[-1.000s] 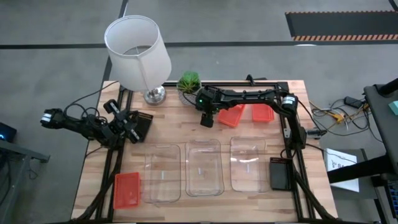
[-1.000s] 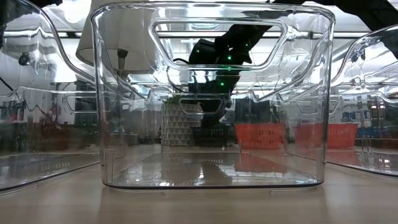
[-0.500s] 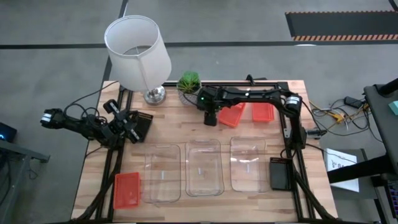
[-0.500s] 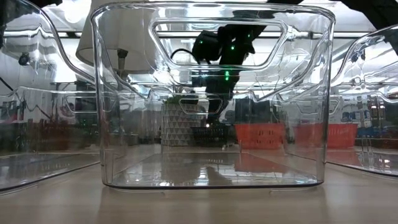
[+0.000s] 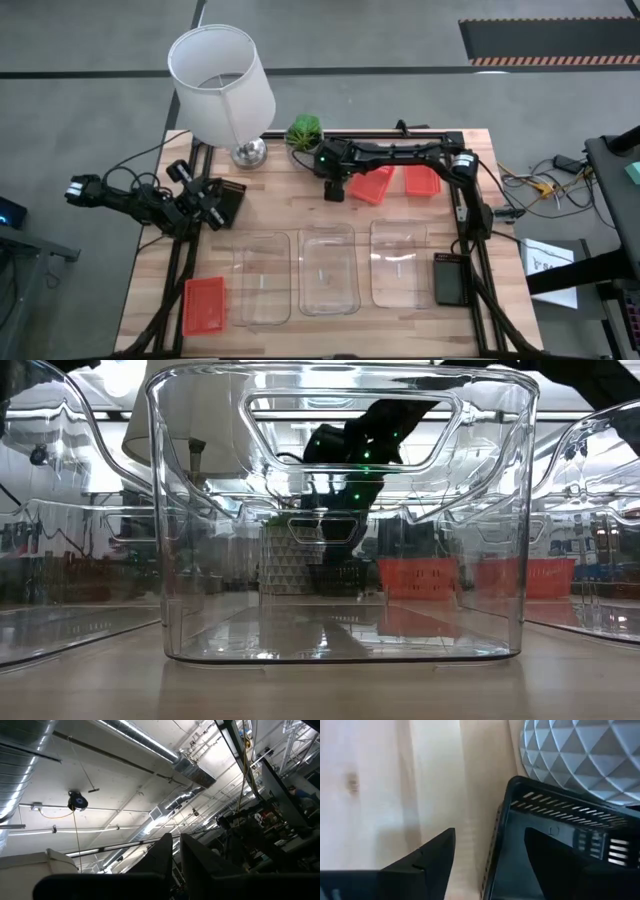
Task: Stack baskets by color
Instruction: Stack the top center black bin on the right black bin
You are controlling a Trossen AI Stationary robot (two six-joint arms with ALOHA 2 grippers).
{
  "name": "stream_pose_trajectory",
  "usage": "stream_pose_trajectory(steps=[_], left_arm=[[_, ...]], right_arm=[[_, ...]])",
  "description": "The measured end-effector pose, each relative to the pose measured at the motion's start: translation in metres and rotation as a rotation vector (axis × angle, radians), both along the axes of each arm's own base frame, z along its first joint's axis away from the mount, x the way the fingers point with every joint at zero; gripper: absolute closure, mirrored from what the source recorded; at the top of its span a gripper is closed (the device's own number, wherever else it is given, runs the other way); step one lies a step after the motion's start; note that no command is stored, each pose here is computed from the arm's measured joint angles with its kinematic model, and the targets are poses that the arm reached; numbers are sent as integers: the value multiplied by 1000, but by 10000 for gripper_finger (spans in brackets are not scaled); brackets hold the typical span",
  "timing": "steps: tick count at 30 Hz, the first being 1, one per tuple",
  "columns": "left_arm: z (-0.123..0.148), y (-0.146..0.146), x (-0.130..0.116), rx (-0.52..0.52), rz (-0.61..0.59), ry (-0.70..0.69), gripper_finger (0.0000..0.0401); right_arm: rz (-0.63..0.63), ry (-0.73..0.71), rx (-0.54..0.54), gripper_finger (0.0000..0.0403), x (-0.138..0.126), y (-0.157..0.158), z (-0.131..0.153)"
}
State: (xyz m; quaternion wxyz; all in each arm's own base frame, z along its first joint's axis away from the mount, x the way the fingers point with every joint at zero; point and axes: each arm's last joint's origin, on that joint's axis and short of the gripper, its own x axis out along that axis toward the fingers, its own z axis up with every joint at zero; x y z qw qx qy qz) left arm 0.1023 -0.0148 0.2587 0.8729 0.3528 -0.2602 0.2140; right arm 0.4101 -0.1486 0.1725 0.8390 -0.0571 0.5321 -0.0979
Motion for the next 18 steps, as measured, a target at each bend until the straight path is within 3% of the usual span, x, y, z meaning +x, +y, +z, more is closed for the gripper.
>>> stream_pose_trajectory(steps=[4,13,18], left_arm=[[0,0,0,0,0,-2,382],[0,0,0,-1,0,-3,382],[0,0,0,1,1,-2,382]], right_arm=[[-37,20,-20,219,0,-1,-5],[-56,16,-13,375,0,-2,-5],[-59,16,-14,389,-3,-1,2]])
